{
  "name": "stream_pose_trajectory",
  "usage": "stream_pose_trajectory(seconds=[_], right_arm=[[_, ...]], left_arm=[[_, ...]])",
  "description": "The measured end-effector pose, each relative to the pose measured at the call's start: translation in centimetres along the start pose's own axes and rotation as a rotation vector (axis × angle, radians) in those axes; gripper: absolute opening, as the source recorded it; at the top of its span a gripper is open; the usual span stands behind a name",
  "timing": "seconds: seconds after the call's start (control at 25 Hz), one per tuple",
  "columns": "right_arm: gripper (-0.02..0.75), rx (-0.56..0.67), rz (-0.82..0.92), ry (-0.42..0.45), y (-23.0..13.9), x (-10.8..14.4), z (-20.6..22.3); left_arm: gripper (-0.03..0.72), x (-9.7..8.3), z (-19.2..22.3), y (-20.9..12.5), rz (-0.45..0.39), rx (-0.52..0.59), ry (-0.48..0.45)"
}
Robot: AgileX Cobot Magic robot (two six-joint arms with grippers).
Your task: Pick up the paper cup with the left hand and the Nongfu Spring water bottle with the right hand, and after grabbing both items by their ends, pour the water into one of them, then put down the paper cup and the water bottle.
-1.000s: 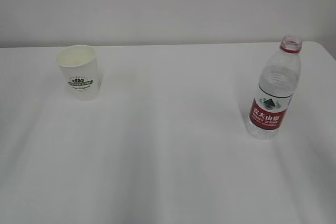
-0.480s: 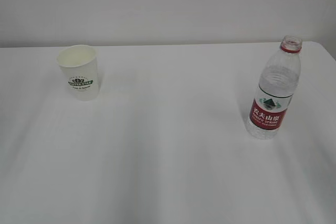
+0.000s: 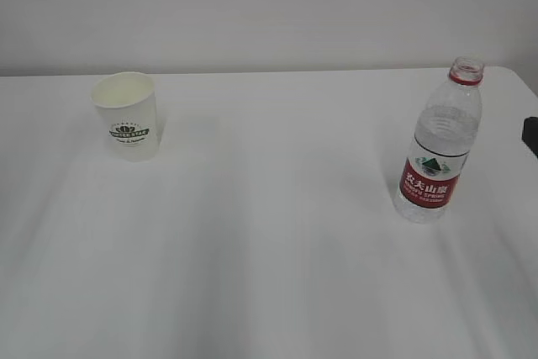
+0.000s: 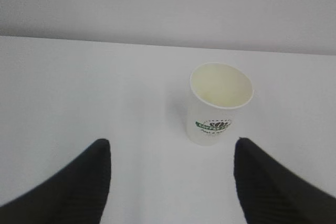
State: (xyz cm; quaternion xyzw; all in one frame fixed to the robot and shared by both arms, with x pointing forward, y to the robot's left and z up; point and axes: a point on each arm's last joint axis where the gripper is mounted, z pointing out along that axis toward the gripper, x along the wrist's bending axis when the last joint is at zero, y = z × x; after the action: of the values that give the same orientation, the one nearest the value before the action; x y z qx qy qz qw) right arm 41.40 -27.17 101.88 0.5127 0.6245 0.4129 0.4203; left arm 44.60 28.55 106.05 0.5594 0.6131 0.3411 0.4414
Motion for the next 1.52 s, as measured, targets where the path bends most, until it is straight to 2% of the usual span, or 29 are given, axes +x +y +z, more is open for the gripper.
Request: stream_pose_trajectory(seconds=[0.32,0.56,0.8,1.24,1.52], right_arm=[[0.593,0.074,-0.003,-0.005,-2.0,0.5,2.0],[0.593,0.066,-0.035,0.018,-3.0,0.9,3.1],[0.593,0.051,-0.036,0.027,-5.3,1.3,3.6],[0.592,0.053,-0.022,0.063,-7.0,1.9,5.4],[0.593,0.056,-0.004,0.063,-7.8,2.1,6.2]], left_arm=[[0.502,0.6,2.2,-2.6,-0.006,0.063,0.025],[0.491,1.3,2.0,-5.6,-0.035,-0.013,0.049],[0.486,0.8,1.2,-8.2,-0.003,-0.062,0.007],[0.486,1.2,1.2,-12.3,0.062,-0.052,-0.015],[0.486,1.0,2.1,-13.3,0.099,-0.068,-0.056]])
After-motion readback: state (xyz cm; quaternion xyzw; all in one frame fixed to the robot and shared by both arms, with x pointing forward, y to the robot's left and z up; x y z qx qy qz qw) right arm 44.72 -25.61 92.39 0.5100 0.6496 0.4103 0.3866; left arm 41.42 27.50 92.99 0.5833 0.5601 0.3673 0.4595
